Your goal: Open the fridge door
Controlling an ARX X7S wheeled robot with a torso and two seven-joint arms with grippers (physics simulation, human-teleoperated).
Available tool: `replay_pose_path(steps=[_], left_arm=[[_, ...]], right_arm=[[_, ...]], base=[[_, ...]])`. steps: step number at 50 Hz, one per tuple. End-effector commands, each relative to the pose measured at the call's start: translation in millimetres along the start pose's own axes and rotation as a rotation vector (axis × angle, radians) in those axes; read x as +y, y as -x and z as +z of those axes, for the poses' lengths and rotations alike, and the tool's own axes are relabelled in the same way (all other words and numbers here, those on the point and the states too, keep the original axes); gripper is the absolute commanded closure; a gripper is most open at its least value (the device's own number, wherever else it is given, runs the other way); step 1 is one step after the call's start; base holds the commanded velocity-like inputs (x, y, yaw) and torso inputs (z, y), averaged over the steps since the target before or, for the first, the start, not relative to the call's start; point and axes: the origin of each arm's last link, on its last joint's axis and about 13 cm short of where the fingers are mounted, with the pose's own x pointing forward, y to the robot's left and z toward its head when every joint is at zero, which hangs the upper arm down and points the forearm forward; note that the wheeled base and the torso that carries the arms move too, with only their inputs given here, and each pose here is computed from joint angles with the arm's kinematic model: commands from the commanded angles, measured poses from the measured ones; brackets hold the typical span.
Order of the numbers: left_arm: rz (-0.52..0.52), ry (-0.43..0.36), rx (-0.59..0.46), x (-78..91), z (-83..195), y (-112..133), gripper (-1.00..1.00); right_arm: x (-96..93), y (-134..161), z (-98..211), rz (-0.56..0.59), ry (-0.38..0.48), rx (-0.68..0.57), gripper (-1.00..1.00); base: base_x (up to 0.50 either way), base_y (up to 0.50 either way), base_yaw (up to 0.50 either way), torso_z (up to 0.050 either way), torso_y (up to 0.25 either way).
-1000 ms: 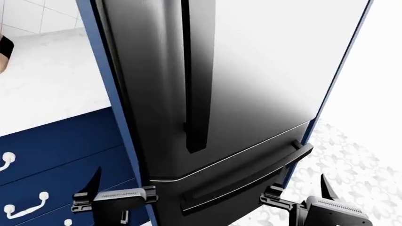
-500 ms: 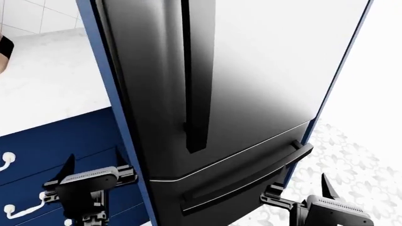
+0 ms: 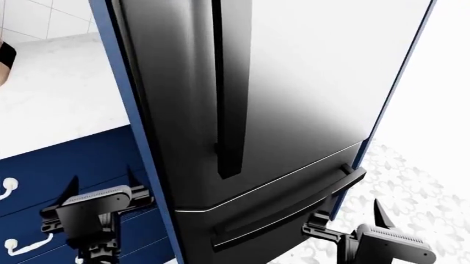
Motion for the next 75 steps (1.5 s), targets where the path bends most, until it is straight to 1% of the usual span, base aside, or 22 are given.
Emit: replay_pose_path(steps=[1,3,7,8,13,18,22,26,28,29,30,31,33,39,50,64,67,75], left_arm=[[0.001,-0.012,-0.014,2.1,6,-2,-1.0],[0.006,-0.008,-0.02,3.1,9,-3,-1.0],[0.006,-0.01,-0.028,3.9,10,-3,-1.0],[0.006,-0.011,-0.031,4.0,11,-3,-1.0],[0.005,-0.011,-0.039,4.8,13,-3,-1.0],[0.005,-0.008,-0.04,4.8,15,-3,-1.0],[0.006,-0.01,-0.041,4.7,15,-3,-1.0],[0.003,-0.01,-0.04,4.6,14,-3,-1.0],[0.004,-0.01,-0.04,4.7,15,-3,-1.0],[0.005,-0.01,-0.041,4.8,14,-3,-1.0],[0.005,-0.008,-0.04,4.8,15,-3,-1.0],[0.006,-0.009,-0.041,4.9,15,-3,-1.0],[0.007,-0.01,-0.042,4.9,16,-3,-1.0],[0.012,-0.008,-0.04,4.8,15,-5,-1.0],[0.02,-0.01,-0.035,4.6,14,-7,-1.0],[0.019,-0.012,-0.031,4.3,13,-6,-1.0],[0.019,-0.013,-0.031,4.4,12,-6,-1.0],[0.016,-0.016,-0.029,3.9,12,-5,-1.0]], right_arm=[[7.5,-3,21,0.064,0.007,-0.009,-1.0],[10.3,-4,28,0.096,0.033,0.011,-1.0],[15.6,-6,40,0.147,0.038,0.012,-1.0],[16.8,-7,44,0.147,0.059,0.02,-1.0],[20.6,-8,64,0.179,0.087,0.011,-1.0],[24.7,-9,81,0.231,0.073,0.019,-1.0],[26.2,-9,89,0.248,0.079,0.022,-1.0],[29.9,-9,103,0.301,0.083,0.019,-1.0],[30.5,-10,108,0.308,0.087,0.023,-1.0],[30.9,-10,111,0.333,0.067,0.026,-1.0],[30.6,-10,113,0.33,0.07,0.023,-1.0],[30.7,-11,116,0.355,0.065,0.024,-1.0],[30.6,-12,121,0.377,0.039,0.02,-1.0],[32.5,-13,136,0.437,0.053,0.017,-1.0],[37.9,-15,159,0.568,-0.004,0.026,-1.0],[47.1,-19,184,0.686,-0.012,0.037,-1.0],[50.5,-19,189,0.707,-0.007,0.029,-1.0],[55.5,-20,202,0.751,-0.028,0.006,-1.0]], base=[[0.0,0.0,0.0,0.0,0.0],[0.0,0.0,0.0,0.0,0.0],[0.0,0.0,0.0,0.0,0.0],[0.0,0.0,0.0,0.0,0.0],[0.0,0.0,0.0,0.0,0.0],[0.0,0.0,0.0,0.0,0.0],[0.0,0.0,0.0,0.0,0.0],[0.0,0.0,0.0,0.0,0.0],[0.0,0.0,0.0,0.0,0.0],[0.0,0.0,0.0,0.0,0.0],[0.0,0.0,0.0,0.0,0.0],[0.0,0.0,0.0,0.0,0.0],[0.0,0.0,0.0,0.0,0.0],[0.0,0.0,0.0,0.0,0.0],[0.0,0.0,0.0,0.0,0.0],[0.0,0.0,0.0,0.0,0.0],[0.0,0.0,0.0,0.0,0.0],[0.0,0.0,0.0,0.0,0.0]])
